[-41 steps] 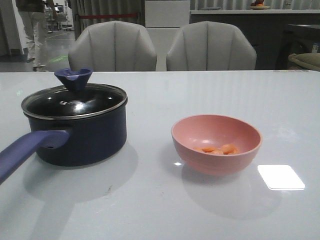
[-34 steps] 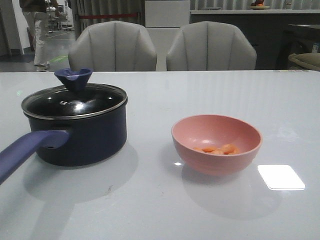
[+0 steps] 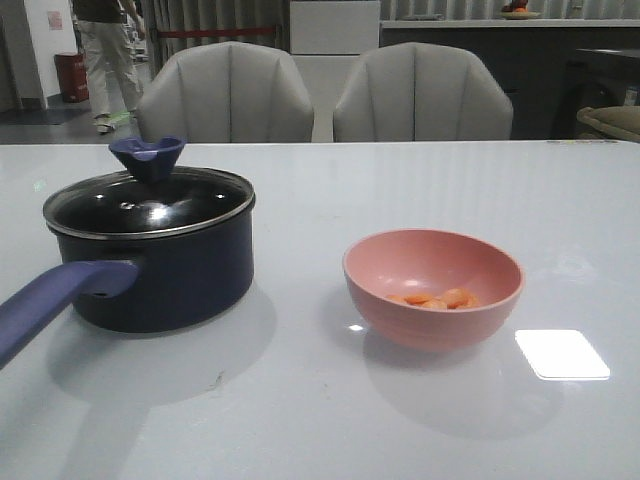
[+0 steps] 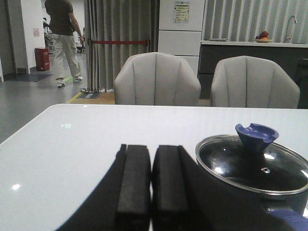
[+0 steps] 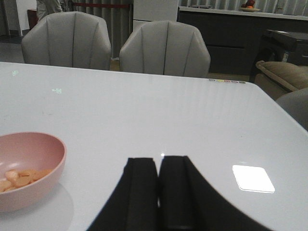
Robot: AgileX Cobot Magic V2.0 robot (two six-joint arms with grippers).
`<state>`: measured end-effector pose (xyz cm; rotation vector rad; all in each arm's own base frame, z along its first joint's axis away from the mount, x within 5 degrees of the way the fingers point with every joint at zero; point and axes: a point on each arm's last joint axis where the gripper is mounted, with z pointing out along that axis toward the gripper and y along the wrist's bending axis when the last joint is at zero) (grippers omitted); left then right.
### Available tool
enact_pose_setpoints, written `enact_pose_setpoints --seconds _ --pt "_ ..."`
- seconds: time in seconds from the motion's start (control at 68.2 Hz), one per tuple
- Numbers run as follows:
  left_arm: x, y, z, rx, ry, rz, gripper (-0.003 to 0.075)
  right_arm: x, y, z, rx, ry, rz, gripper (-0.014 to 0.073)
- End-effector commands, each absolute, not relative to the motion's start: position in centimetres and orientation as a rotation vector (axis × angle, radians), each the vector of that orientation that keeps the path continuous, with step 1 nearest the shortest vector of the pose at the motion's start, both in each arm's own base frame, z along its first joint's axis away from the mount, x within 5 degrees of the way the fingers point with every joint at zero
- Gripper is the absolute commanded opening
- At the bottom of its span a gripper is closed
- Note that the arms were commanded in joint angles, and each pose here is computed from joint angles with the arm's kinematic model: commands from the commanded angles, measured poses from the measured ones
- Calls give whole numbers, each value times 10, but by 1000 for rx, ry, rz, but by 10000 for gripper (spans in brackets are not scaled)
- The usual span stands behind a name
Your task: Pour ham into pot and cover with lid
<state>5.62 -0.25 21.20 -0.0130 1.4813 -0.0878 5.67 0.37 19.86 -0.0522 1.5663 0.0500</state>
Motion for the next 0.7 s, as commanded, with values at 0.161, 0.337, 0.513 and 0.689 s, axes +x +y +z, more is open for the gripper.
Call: enact_pose_setpoints --seconds 0.161,0.337,0.513,0.689 --pt "57 -3 212 -15 1431 -101 121 54 3 209 -54 1457 37 146" --pt "54 -2 227 -17 1273 -103 121 54 3 209 -54 1457 37 146" --pt "45 -2 258 -18 1102 -105 121 54 3 209 -54 1457 37 146" --pt "43 -2 304 -14 1211 -108 121 54 3 209 -54 1457 37 146"
